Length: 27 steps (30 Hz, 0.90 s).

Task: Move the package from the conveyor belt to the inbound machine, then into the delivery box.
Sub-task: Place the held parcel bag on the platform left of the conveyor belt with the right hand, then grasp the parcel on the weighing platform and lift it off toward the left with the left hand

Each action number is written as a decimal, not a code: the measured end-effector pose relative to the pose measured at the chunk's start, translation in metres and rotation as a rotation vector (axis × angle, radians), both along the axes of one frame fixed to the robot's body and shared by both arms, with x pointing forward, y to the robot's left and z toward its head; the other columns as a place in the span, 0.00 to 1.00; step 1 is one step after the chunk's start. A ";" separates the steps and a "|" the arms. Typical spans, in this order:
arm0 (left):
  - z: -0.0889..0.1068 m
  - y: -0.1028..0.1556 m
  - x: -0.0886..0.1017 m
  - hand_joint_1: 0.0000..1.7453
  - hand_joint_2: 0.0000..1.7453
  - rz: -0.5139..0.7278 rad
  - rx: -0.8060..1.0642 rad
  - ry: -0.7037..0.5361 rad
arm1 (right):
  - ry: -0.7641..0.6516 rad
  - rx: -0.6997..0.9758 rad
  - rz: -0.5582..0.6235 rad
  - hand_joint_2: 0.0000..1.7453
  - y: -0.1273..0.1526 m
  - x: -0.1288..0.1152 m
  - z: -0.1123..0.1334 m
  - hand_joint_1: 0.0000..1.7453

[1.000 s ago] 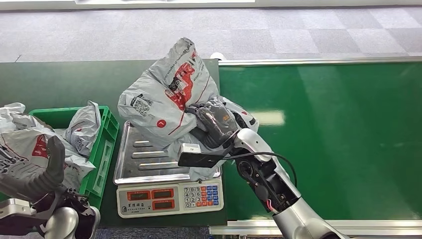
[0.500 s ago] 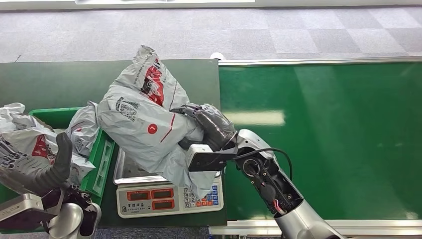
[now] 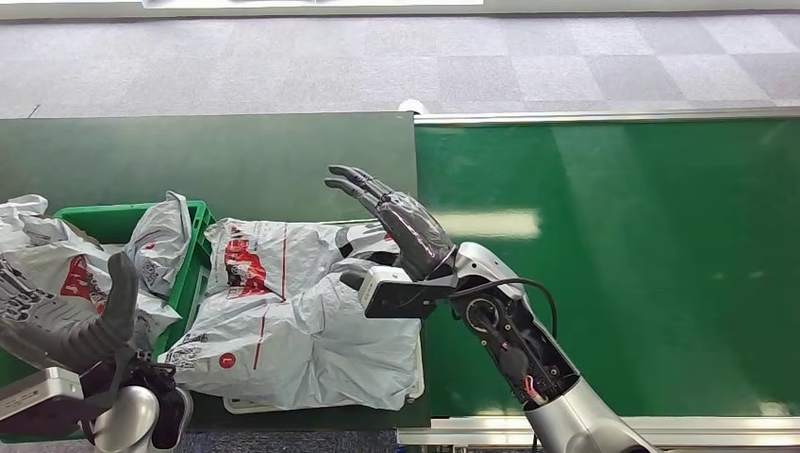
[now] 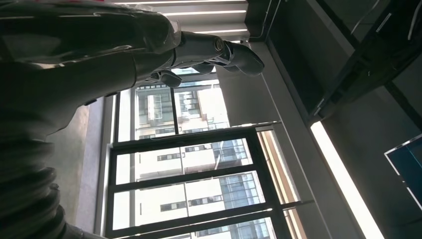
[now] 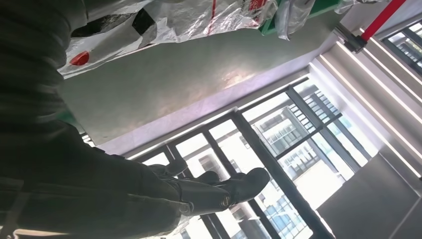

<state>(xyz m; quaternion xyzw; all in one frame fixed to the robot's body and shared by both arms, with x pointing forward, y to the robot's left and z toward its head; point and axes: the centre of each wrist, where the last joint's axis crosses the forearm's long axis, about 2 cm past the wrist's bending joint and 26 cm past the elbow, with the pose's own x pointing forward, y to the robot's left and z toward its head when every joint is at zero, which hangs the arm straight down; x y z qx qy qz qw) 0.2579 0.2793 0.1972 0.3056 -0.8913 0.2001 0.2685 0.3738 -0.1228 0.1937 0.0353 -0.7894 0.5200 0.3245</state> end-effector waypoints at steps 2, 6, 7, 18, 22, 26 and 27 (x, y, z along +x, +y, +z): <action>-0.001 0.000 -0.001 0.00 1.00 0.000 -0.001 0.002 | -0.002 -0.001 -0.004 1.00 -0.001 0.000 0.000 0.00; -0.001 -0.001 -0.002 0.00 1.00 0.000 -0.003 0.003 | -0.003 -0.001 -0.008 1.00 -0.003 0.001 -0.001 0.00; -0.001 -0.001 -0.002 0.00 1.00 0.000 -0.004 0.003 | -0.003 -0.001 -0.008 1.00 -0.003 0.001 -0.001 0.00; -0.002 -0.020 0.002 0.00 1.00 -0.147 0.167 0.073 | -0.028 0.270 -0.172 1.00 -0.023 -0.007 0.001 0.00; -0.005 -0.033 0.006 0.00 1.00 -0.194 0.223 0.111 | -0.017 0.379 -0.229 1.00 -0.037 -0.016 0.000 0.00; -0.005 -0.044 0.012 0.00 1.00 -0.266 0.299 0.191 | -0.043 0.480 -0.282 1.00 -0.046 -0.031 -0.012 0.00; -0.005 -0.047 0.015 0.00 1.00 -0.287 0.322 0.220 | -0.062 0.498 -0.311 1.00 -0.049 -0.038 -0.017 0.00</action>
